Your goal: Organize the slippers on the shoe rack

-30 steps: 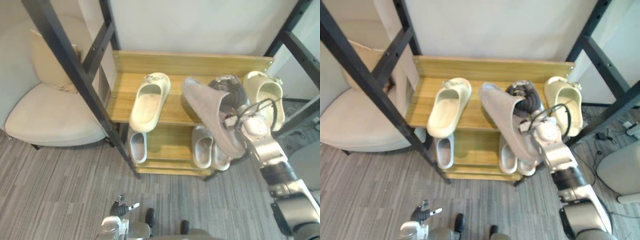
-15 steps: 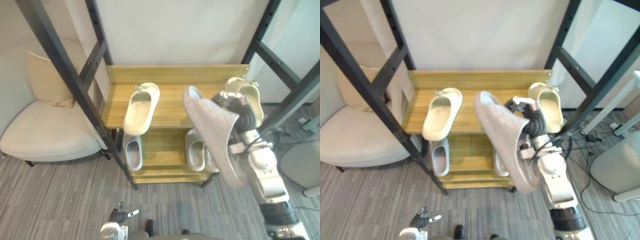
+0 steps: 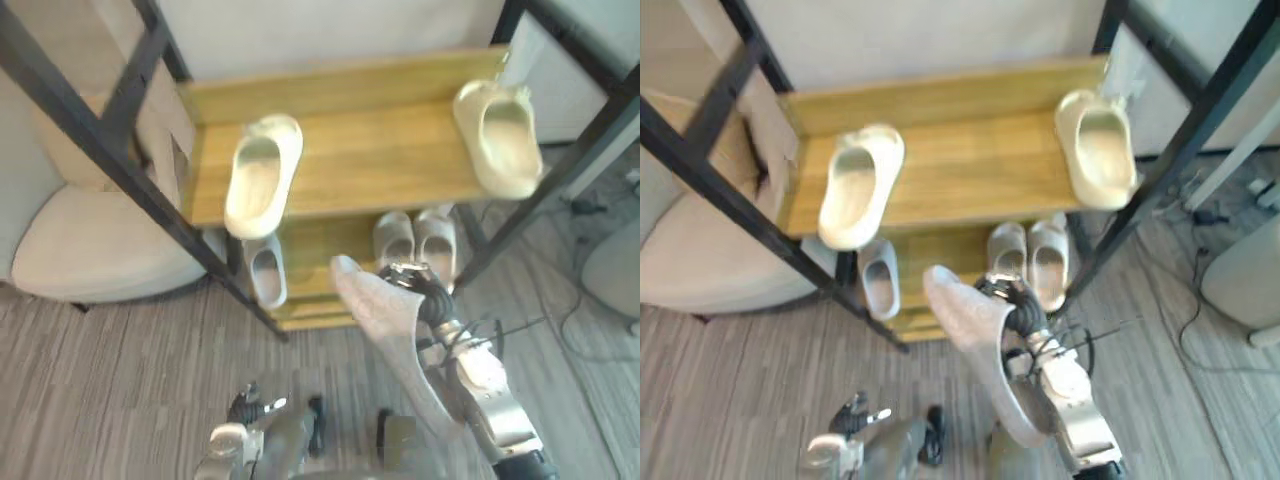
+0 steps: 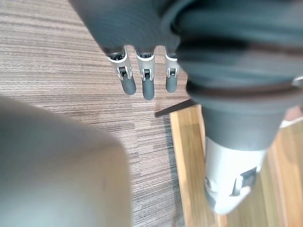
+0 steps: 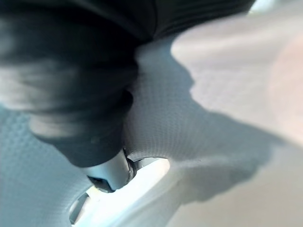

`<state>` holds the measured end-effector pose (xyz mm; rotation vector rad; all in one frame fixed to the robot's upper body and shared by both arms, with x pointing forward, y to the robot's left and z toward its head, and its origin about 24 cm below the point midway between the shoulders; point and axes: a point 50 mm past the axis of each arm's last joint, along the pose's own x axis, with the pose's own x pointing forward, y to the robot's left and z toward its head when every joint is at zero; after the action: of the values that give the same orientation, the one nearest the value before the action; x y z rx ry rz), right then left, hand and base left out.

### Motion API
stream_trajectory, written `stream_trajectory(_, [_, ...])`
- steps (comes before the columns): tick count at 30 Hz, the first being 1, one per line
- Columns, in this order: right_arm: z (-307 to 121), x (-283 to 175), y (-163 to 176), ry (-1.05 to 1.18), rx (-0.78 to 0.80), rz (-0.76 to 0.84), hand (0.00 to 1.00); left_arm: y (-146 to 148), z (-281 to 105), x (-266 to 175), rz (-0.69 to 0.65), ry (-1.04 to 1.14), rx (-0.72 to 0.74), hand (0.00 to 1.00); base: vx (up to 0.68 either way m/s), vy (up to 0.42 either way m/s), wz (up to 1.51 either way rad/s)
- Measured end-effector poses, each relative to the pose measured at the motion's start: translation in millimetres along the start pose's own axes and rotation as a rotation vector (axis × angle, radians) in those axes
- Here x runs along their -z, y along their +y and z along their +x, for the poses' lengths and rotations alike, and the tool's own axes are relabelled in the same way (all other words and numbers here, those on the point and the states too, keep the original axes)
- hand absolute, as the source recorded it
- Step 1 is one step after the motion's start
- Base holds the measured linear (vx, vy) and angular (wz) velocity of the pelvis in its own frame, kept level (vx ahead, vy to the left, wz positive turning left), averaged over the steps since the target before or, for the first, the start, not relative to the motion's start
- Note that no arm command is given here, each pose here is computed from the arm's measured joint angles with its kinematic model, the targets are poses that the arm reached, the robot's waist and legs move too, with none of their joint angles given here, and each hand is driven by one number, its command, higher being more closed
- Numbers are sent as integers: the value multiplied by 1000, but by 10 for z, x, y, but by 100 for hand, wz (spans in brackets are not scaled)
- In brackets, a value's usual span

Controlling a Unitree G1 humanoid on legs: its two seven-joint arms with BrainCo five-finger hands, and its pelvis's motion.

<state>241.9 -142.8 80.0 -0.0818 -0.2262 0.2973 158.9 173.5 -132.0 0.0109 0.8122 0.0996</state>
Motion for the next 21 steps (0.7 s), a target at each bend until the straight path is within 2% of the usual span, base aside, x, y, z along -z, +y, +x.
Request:
stream_trajectory(8, [282,-427,-108,-201,116,-55,100,-56,101,-613,-95,-213,7,0,-154,-10,2])
stream_trajectory(12, [501,-654,-185,-299,188,-101,100,26,105,-900,-178,-319,-40,0,-115,-19,6])
stream_trajectory(16, [630,-804,-292,-357,271,-138,100,188,136,-699,-177,-212,-128,0,-80,-30,5])
stream_trajectory(21, [807,-918,-432,-382,378,-225,100,145,120,-479,-193,-119,-142,0,-34,-33,6])
